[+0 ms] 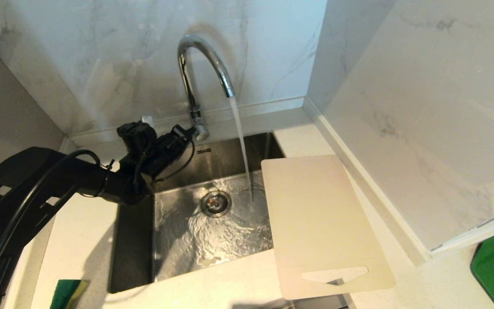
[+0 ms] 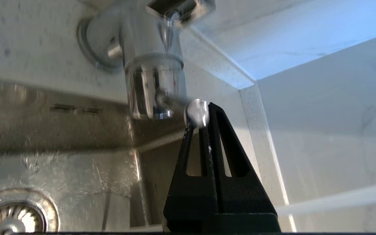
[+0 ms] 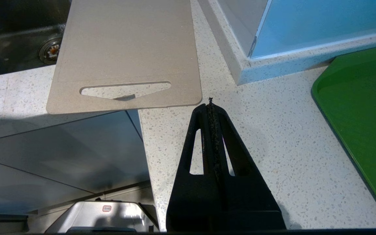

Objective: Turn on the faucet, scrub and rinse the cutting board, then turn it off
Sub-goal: Turn off the tap

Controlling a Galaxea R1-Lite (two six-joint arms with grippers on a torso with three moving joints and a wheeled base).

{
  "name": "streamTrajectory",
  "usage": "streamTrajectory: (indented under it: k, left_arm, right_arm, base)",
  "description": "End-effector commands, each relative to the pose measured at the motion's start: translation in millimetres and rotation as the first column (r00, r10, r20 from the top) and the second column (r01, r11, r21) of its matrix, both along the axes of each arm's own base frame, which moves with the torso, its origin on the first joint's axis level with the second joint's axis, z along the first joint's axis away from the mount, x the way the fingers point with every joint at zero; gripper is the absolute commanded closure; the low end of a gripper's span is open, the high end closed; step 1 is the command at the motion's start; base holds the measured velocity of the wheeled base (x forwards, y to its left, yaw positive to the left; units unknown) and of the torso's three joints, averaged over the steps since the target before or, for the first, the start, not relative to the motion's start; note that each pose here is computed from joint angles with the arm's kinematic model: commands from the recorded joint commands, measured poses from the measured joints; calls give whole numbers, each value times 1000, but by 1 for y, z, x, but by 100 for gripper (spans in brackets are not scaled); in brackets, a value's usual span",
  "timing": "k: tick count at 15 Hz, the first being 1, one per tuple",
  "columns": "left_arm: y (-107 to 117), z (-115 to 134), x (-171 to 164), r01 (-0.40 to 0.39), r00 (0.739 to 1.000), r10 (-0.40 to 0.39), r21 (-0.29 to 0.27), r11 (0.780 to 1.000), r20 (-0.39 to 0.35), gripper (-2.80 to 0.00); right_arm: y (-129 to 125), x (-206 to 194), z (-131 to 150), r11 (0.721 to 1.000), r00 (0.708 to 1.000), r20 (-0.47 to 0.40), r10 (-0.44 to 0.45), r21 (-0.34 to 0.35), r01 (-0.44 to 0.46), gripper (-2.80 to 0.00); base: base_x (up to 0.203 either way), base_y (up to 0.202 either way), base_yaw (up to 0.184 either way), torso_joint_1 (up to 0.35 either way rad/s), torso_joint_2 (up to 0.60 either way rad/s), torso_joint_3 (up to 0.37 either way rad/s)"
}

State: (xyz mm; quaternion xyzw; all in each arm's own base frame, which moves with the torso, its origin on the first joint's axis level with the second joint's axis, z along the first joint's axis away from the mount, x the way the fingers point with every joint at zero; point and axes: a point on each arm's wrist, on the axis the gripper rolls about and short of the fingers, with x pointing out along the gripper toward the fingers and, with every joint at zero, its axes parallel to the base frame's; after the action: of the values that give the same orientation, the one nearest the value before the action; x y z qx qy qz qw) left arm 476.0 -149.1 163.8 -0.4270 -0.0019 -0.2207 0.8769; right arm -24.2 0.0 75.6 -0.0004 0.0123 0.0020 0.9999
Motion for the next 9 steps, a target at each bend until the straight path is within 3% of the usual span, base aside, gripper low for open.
streamTrajectory:
  k: [1, 9]
  left_arm:
    - [6, -3, 10, -16, 1000, 16, -8, 1000, 6, 0]
    - [26, -2, 27, -61, 998, 61, -11, 998, 11, 0]
  right_arm:
    - [0, 0, 0, 1000, 1000, -3, 1, -1, -1, 0]
    - [0, 0, 0, 1000, 1000, -3, 1, -1, -1, 0]
  base:
    - [0, 0, 0, 0, 0, 0]
    - [0, 0, 0, 0, 0, 0]
